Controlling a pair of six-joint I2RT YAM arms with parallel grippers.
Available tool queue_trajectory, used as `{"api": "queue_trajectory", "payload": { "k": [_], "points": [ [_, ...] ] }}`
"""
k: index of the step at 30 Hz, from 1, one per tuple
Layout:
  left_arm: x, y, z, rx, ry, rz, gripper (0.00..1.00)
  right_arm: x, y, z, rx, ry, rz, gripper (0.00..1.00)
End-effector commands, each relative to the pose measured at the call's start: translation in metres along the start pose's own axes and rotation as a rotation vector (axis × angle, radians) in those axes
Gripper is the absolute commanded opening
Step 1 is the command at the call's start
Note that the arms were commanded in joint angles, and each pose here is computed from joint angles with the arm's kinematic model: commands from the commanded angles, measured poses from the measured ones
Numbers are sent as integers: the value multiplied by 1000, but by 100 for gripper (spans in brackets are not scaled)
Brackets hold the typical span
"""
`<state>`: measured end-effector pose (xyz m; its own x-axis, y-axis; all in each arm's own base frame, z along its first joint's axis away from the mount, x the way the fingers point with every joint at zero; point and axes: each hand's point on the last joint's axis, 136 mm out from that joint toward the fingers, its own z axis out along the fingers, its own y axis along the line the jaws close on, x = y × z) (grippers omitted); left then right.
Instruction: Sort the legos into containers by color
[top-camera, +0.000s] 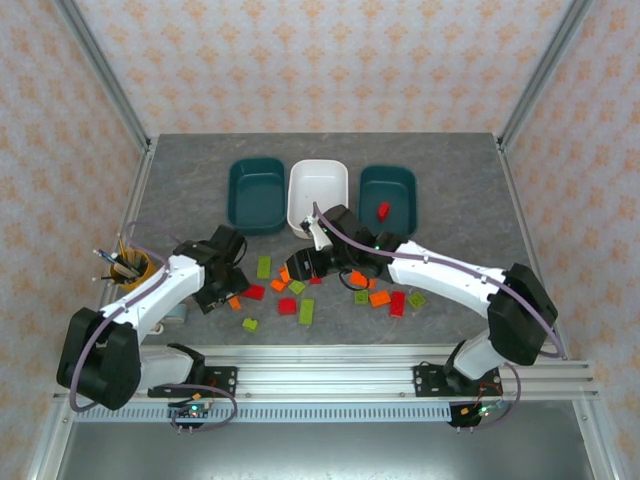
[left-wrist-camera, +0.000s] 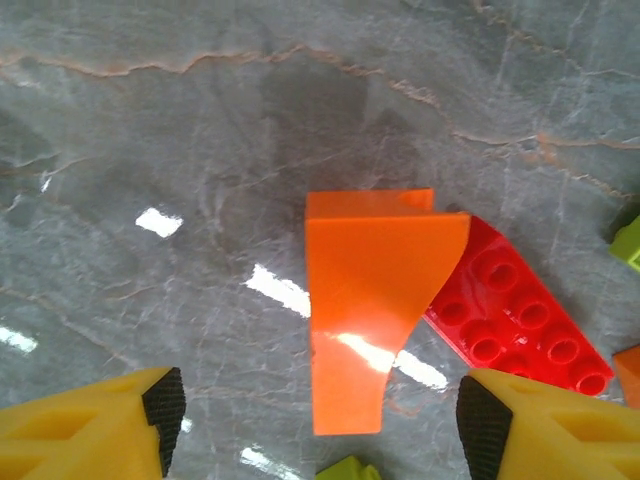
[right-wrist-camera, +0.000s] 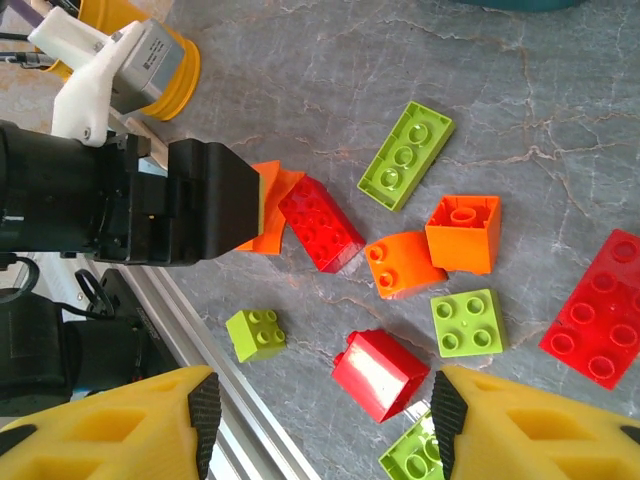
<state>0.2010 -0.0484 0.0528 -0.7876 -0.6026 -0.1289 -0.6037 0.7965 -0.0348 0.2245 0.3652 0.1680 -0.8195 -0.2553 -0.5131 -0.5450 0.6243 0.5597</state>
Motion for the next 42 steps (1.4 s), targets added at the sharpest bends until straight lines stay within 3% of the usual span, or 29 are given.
{"api": "queue_trajectory", "payload": {
  "k": [1, 7, 17, 25, 33, 38, 42],
  "points": [
    [-7, -4, 8, 2, -24, 23, 69, -11, 6, 4, -26, -27, -2, 60],
    [-3, 3, 21, -36, -9, 30, 53, -9, 2, 4, -9, -30, 13, 60],
    [-3, 3, 35, -37, -15, 45, 46, -10, -1, 5, 6, -32, 22, 60],
    [-8, 14, 35, -85, -55, 58, 33, -12, 0, 3, 10, -35, 19, 59],
    [-26, 17, -15, -78, -151, 68, 27, -36, 12, -15, 14, -115, 9, 59],
    [-62, -29, -65, 14, -217, 143, 28, -81, 8, -49, 55, -300, 69, 61],
    [-97, -78, -81, 39, -232, 218, 28, -117, -11, -75, 100, -435, 168, 67]
  ]
}}
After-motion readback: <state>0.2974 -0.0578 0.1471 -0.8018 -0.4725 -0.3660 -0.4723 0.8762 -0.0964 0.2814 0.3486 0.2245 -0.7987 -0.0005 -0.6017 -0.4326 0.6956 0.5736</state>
